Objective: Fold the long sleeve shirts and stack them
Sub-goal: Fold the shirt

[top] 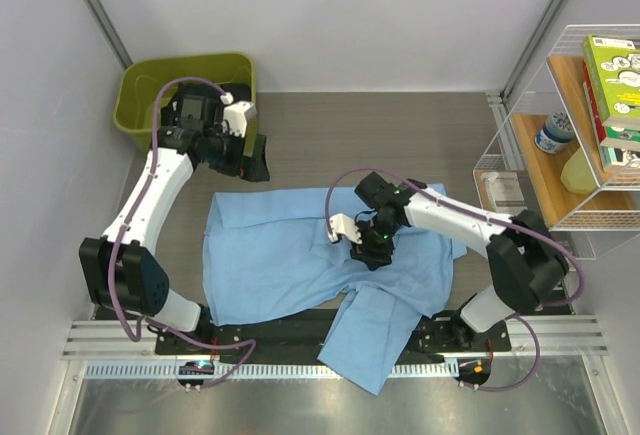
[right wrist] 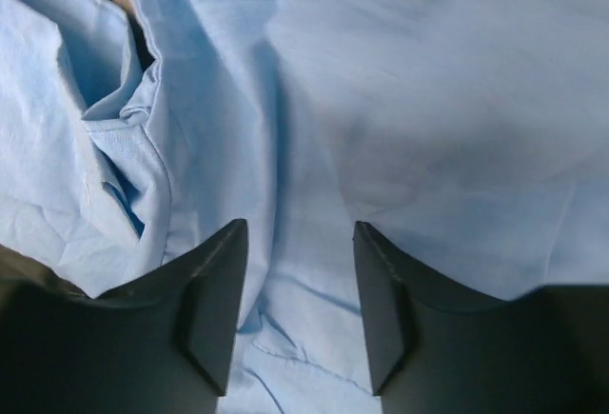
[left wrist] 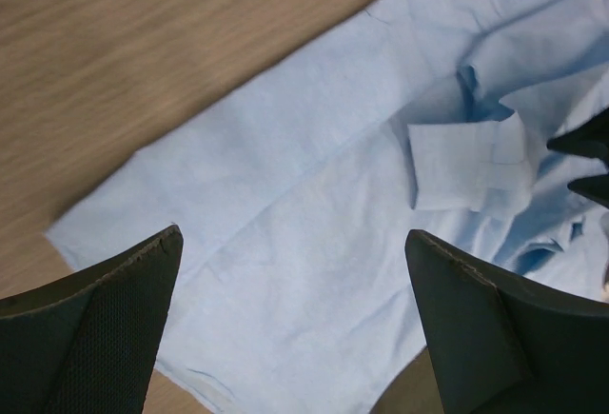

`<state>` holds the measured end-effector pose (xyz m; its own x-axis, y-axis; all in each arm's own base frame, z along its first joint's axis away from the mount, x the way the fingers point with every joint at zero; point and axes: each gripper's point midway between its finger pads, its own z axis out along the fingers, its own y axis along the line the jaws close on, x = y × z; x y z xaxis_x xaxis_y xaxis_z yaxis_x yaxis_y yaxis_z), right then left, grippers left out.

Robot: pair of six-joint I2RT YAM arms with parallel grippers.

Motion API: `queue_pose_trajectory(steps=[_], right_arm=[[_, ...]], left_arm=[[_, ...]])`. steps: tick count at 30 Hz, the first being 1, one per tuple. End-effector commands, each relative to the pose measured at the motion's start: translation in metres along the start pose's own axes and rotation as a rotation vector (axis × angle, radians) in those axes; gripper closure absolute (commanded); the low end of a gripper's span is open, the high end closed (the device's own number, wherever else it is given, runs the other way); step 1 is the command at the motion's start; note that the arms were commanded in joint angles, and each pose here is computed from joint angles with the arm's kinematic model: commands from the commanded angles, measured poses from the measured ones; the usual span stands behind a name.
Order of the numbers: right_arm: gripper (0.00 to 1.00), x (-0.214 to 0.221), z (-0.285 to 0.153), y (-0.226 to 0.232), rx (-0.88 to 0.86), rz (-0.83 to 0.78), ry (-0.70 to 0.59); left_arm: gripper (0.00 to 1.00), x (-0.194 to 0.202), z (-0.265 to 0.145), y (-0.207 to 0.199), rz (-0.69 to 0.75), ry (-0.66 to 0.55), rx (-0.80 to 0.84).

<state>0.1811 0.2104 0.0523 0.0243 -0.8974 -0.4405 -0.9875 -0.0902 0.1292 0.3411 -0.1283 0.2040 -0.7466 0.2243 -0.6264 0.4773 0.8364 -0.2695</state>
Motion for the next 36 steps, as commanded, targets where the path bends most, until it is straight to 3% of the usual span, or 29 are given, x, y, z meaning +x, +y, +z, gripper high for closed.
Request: queue_pose_trajectory(steps=[1,2,5,10,18,25,36], right_arm=[[0.41,-0.036,-0.059,-0.035,0.239,-0.005,-0.148],[0.36,-0.04,-0.066,-0.037,0.242,0.025,-0.187],[0.34,-0.038,-0.096,-0.054,0.303,0.175,-0.272],[0.36,-0.011,-0.131,-0.079,0.364,0.406,-0.358],[0.45,-0.006,-0.121,-0.087,0.254,0.589,-0.399],[0.45,0.006,-0.113,-0.083,0.253,0.639,-0.368],[0.45,0.036,-0.122,-0.08,0.293,0.731,-0.316]], left_arm=[[0.0,-0.005,0.008,-0.034,0.007,-0.031,0.155],[0.0,-0.006,0.014,-0.04,0.005,-0.022,0.163],[0.1,-0.004,0.041,-0.066,-0.014,0.038,0.215],[0.24,0.046,0.079,-0.119,-0.035,0.181,0.348],[0.38,0.083,0.108,-0.149,-0.263,0.226,0.508],[0.41,0.109,0.136,-0.142,-0.304,0.249,0.53],[0.37,0.118,0.168,-0.134,-0.342,0.266,0.535]])
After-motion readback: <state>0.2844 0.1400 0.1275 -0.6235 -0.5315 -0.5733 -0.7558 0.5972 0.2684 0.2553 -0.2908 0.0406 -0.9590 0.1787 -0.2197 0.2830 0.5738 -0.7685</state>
